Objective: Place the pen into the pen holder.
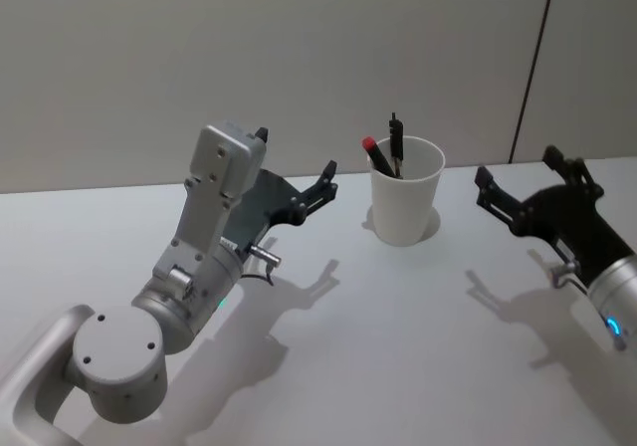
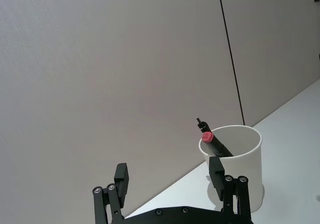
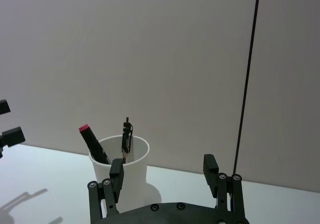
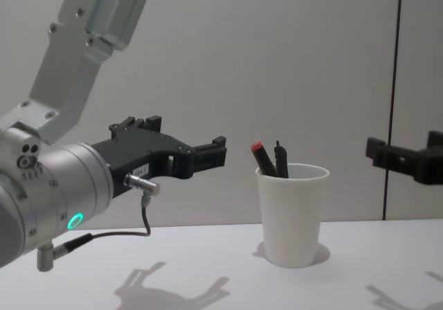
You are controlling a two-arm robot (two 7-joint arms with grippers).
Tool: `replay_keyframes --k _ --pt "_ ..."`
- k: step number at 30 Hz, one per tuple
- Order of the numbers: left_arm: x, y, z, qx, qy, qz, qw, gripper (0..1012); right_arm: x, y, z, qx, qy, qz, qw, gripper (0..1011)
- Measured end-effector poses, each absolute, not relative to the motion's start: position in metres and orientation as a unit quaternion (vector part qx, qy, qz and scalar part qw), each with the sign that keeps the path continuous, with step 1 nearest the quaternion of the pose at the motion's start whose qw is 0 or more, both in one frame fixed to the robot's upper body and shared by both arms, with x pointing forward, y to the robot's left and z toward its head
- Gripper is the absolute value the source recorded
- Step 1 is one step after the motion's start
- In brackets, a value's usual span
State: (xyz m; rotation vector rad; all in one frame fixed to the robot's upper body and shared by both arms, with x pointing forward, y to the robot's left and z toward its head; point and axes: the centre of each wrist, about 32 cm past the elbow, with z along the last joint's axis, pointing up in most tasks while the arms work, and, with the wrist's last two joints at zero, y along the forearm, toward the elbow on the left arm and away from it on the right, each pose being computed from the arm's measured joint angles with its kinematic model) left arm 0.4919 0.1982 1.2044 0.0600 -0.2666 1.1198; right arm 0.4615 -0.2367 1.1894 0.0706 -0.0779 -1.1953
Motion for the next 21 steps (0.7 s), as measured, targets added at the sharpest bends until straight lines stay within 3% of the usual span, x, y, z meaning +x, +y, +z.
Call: replay_keyframes --k 7,21 --pt "0.492 0.198 1.205 0.029 -0.127 0.531 0.838 1001 0.446 -0.237 1.189 0.016 -0.035 -0.574 0.818 1001" --pt "0.492 0.198 1.205 0.029 -0.127 0.531 0.837 1001 0.443 -0.237 1.189 0.012 -0.035 -0.577 0.816 1001"
